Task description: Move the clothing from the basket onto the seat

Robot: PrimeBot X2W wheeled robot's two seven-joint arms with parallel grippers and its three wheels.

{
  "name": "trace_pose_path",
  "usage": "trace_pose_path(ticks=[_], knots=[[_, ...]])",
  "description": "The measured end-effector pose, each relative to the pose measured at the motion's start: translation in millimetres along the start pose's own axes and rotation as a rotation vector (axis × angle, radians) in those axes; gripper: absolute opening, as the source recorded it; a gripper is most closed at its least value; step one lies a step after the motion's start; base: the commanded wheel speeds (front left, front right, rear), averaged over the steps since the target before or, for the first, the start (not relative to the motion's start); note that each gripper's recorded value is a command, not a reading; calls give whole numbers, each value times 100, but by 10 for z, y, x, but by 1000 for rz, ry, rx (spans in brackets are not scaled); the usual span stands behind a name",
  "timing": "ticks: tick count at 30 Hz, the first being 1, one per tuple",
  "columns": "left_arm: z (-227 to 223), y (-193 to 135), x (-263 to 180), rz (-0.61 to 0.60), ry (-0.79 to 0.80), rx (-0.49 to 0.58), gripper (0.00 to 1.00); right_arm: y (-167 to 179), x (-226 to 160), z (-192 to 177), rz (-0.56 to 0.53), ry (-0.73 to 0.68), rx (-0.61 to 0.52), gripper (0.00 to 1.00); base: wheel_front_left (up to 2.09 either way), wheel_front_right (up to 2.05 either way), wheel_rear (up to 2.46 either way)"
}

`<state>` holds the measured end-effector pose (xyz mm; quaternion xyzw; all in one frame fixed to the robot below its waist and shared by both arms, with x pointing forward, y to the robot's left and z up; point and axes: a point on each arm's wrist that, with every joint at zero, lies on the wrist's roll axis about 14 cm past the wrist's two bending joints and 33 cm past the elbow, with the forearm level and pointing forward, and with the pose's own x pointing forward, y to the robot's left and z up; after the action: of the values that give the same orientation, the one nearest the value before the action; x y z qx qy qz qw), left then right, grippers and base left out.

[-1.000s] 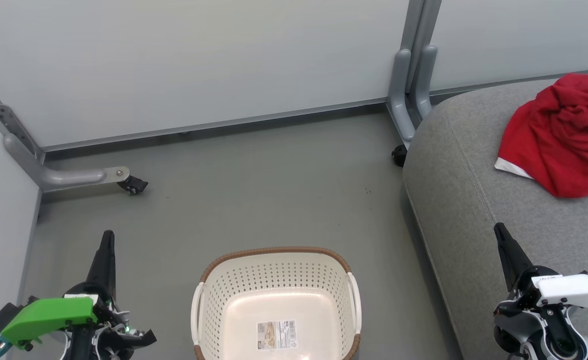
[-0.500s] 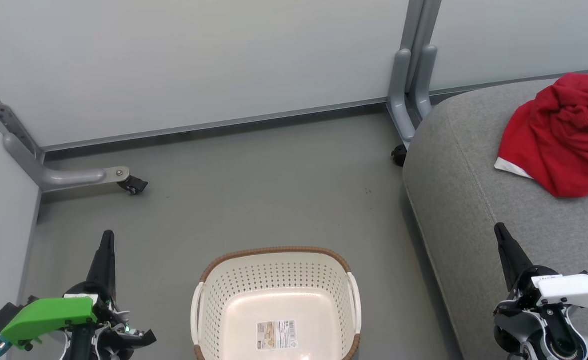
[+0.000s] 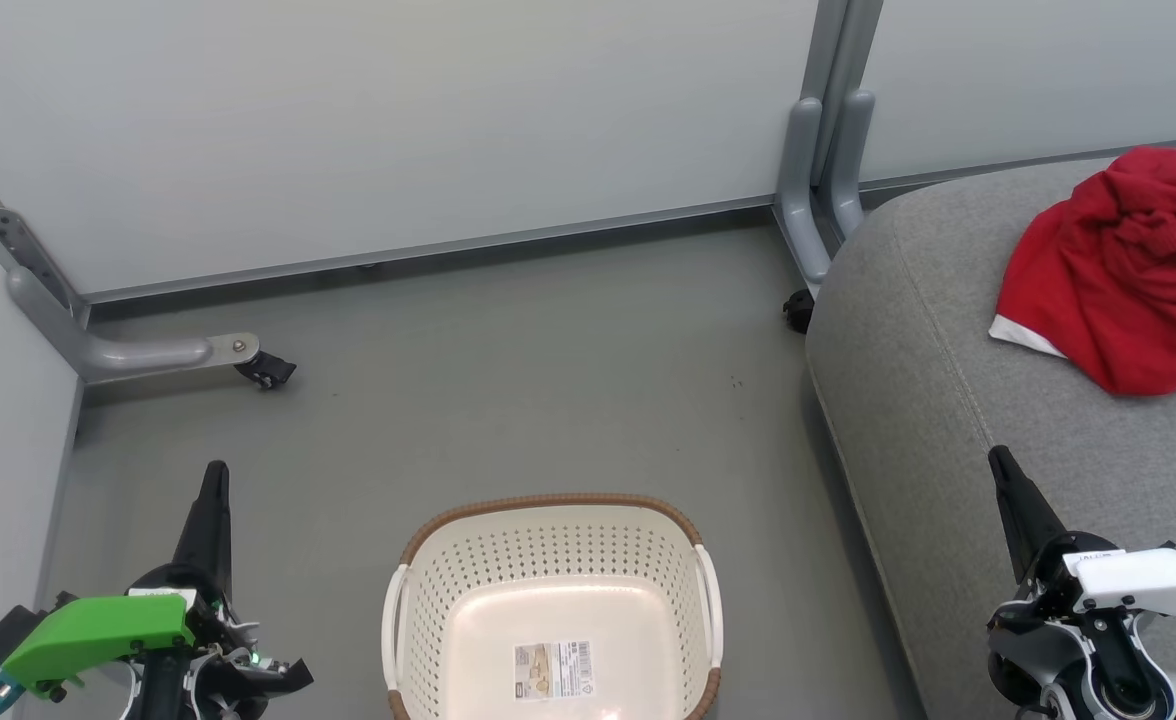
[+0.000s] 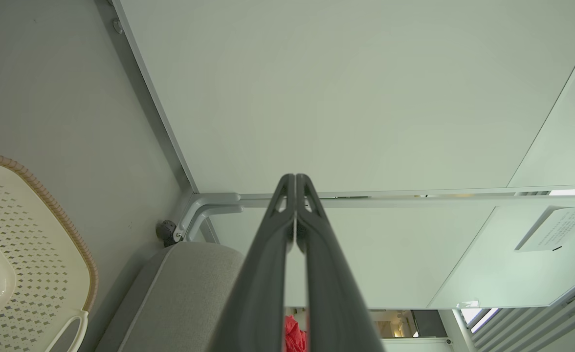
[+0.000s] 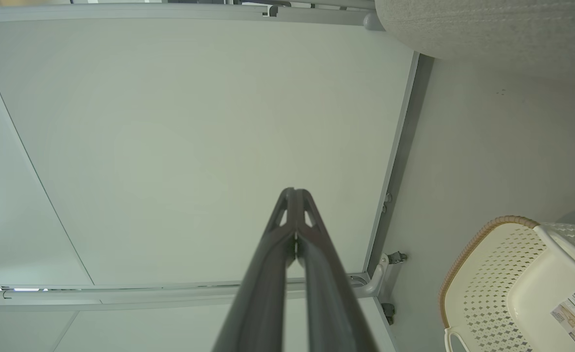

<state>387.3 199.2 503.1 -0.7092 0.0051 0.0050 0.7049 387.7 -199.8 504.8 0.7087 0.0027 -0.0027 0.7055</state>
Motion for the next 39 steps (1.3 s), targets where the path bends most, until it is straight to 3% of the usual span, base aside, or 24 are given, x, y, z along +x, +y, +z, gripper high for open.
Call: trace_pose_path(ticks=[39], knots=[[0,0,0,0,0,0,0,0,0,2,0,0,1,0,0,0,0]])
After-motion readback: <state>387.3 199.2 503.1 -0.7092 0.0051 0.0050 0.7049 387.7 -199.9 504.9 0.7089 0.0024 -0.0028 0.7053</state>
